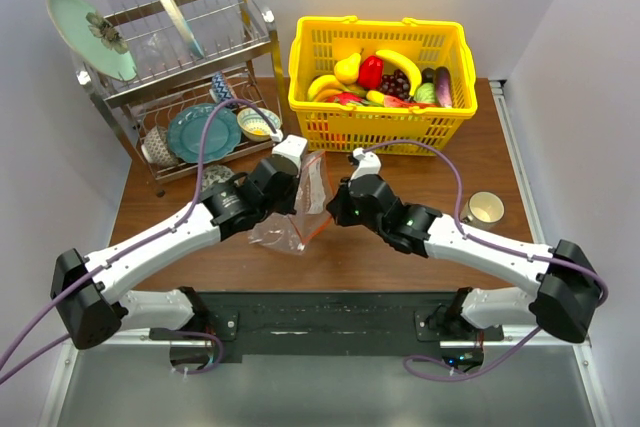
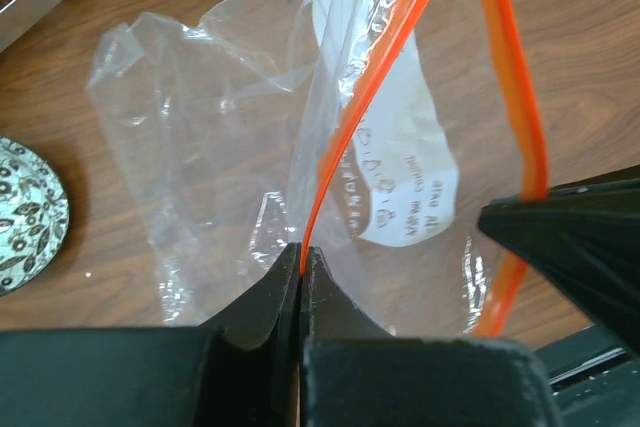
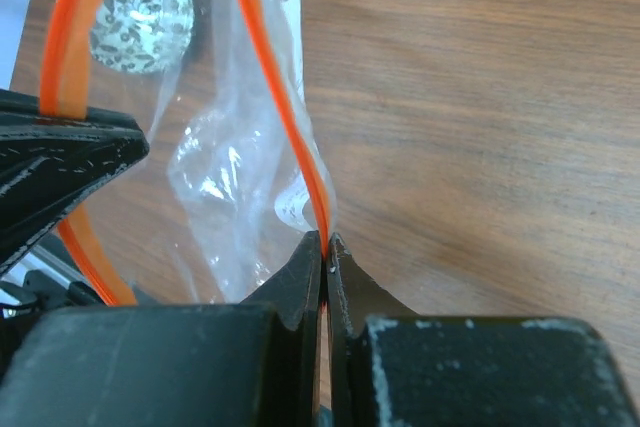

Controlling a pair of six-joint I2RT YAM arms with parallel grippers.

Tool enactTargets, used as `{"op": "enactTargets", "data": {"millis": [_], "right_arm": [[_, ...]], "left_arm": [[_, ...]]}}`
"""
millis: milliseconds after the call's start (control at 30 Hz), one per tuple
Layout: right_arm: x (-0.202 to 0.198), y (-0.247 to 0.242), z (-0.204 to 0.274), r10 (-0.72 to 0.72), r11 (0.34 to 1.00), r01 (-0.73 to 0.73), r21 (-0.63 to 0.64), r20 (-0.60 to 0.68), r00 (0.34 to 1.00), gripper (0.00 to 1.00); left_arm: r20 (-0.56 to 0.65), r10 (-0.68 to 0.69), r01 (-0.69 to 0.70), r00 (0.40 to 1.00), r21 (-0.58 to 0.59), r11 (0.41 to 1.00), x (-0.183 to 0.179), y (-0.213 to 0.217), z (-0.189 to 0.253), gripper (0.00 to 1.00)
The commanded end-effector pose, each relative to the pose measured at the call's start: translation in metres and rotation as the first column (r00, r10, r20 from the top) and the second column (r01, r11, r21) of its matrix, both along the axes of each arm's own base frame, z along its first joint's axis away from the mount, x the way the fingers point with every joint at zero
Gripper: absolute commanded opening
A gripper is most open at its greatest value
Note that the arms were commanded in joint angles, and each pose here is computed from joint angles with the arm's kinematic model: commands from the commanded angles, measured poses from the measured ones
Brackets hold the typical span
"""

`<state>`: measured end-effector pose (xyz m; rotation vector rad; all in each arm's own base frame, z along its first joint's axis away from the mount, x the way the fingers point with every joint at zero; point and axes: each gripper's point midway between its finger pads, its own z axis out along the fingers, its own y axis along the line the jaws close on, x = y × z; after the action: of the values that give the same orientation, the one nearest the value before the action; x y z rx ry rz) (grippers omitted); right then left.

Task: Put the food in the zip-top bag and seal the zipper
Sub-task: Open the zipper of the food storage bag.

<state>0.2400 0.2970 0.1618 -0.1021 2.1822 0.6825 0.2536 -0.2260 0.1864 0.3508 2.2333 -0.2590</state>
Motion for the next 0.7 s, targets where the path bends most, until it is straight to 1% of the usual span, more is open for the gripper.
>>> {"op": "enactTargets", "data": {"millis": [0, 33, 100, 267, 300, 367, 400, 500, 567, 667], "right_arm": [[0.011, -0.011, 0.022, -0.076, 0.997, 0.076, -0.01, 0.045, 0.996, 0.18], [0.012, -0.013, 0.023, -0.064, 0.997, 0.066, -0.037, 0.062, 0.996, 0.29], [0.014, -0.014, 0.035, -0.047, 0.997, 0.052, -0.054, 0.094, 0.995, 0.43], [0.02, -0.022, 0.091, -0.01, 0.996, 0.028, -0.084, 0.207, 0.978, 0.45], [0.022, -0.026, 0.109, -0.018, 0.996, 0.038, -0.086, 0.225, 0.974, 0.45], [0.027, -0.034, 0.127, -0.034, 0.992, 0.065, -0.112, 0.257, 0.966, 0.44], [0.031, -0.04, 0.144, -0.052, 0.99, 0.085, -0.109, 0.273, 0.96, 0.44], [0.047, -0.056, 0.175, -0.101, 0.983, 0.145, -0.113, 0.325, 0.94, 0.44], [0.057, -0.063, 0.188, -0.118, 0.978, 0.169, -0.119, 0.35, 0.929, 0.44], [0.08, -0.076, 0.202, -0.159, 0.967, 0.217, -0.131, 0.355, 0.921, 0.43]], "left_arm": [[0.025, 0.036, -0.036, 0.999, 0.025, 0.999, 0.0, 0.011, 0.002, 0.0], [0.043, 0.046, -0.048, 0.998, 0.037, 0.998, 0.002, 0.015, 0.007, 0.0], [0.063, 0.039, -0.043, 0.997, 0.063, 0.997, 0.004, 0.019, 0.011, 0.0], [0.123, 0.047, -0.063, 0.991, 0.127, 0.99, 0.016, 0.029, 0.018, 0.0], [0.136, 0.054, -0.072, 0.989, 0.135, 0.988, 0.018, 0.032, 0.02, 0.0], [0.162, 0.053, -0.077, 0.985, 0.143, 0.987, 0.022, 0.033, 0.022, 0.0], [0.171, 0.047, -0.072, 0.984, 0.14, 0.988, 0.023, 0.032, 0.023, 0.0], [0.182, -0.02, -0.005, 0.983, 0.134, 0.991, 0.023, 0.022, 0.02, 0.0], [0.191, -0.038, 0.014, 0.981, 0.128, 0.992, 0.024, 0.019, 0.016, 0.0], [0.202, 0.0, -0.027, 0.979, 0.129, 0.991, 0.029, 0.027, 0.014, 0.0]]}}
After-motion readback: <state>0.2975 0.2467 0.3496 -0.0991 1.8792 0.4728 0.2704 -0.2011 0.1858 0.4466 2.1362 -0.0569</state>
